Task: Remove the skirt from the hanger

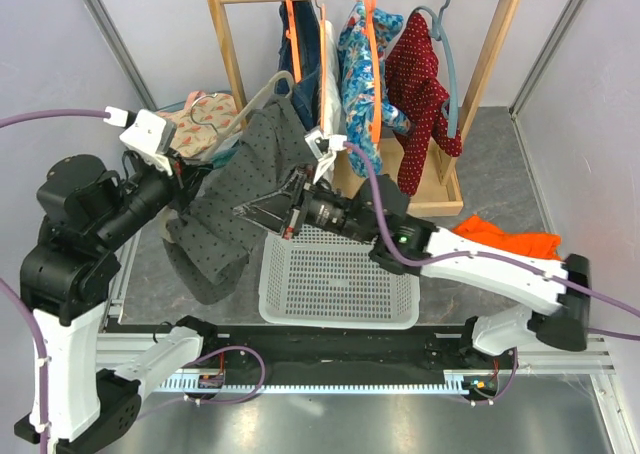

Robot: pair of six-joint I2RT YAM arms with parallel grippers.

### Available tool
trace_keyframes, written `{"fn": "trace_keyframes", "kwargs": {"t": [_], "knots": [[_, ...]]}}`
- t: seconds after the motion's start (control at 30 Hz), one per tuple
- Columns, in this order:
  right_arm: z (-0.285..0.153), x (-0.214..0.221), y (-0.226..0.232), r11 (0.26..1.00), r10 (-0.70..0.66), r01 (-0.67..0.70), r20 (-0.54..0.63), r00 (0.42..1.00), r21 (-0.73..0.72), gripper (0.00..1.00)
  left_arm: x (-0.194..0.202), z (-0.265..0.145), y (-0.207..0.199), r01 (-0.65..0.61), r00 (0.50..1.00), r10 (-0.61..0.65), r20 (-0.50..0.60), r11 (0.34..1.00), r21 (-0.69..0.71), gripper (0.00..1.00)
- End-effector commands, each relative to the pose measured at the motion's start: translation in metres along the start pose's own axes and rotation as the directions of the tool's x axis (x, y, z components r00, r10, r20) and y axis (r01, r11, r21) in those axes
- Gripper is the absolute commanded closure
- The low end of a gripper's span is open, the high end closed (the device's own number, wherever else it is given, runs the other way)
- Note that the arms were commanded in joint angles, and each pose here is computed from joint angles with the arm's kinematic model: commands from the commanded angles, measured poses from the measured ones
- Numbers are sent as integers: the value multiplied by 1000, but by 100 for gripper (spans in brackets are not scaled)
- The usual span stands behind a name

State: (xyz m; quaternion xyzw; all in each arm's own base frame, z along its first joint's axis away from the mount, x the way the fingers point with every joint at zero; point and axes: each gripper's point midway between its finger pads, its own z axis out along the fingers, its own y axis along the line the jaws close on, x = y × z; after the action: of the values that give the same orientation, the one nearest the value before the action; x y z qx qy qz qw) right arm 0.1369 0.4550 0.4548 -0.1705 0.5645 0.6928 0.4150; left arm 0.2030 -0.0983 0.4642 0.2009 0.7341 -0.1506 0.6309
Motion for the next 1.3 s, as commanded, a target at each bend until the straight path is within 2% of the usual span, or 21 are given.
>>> {"fn": "trace_keyframes", "kwargs": {"t": [0.0,0.03,0.13,0.23,0.5,0.63,0.87,1.27], "knots": [[-32,-72,114,963,-209,225,115,971,-148,100,-16,23,32,-54,996,63,60,988,-146,98],[-39,-75,127,952,-256,270,108,961,-144,100,-14,26,34,-53,996,63,56,986,-156,98],[-68,-127,191,923,-283,325,208,937,-209,100,-8,34,43,-59,997,67,34,980,-192,98],[-94,-155,220,903,-293,356,264,919,-239,100,1,40,52,-73,997,77,6,970,-233,98],[-165,-203,248,879,-344,436,375,861,-195,100,27,52,65,-105,994,94,-50,952,-288,98],[-168,-197,238,882,-366,441,350,862,-166,100,28,58,67,-106,994,92,-60,949,-295,98],[-136,-159,189,895,-424,442,198,884,-57,100,-3,54,67,-86,996,91,2,949,-302,98],[-125,-134,133,897,-440,429,121,890,108,100,-40,59,49,-53,994,71,82,978,-201,98]]}}
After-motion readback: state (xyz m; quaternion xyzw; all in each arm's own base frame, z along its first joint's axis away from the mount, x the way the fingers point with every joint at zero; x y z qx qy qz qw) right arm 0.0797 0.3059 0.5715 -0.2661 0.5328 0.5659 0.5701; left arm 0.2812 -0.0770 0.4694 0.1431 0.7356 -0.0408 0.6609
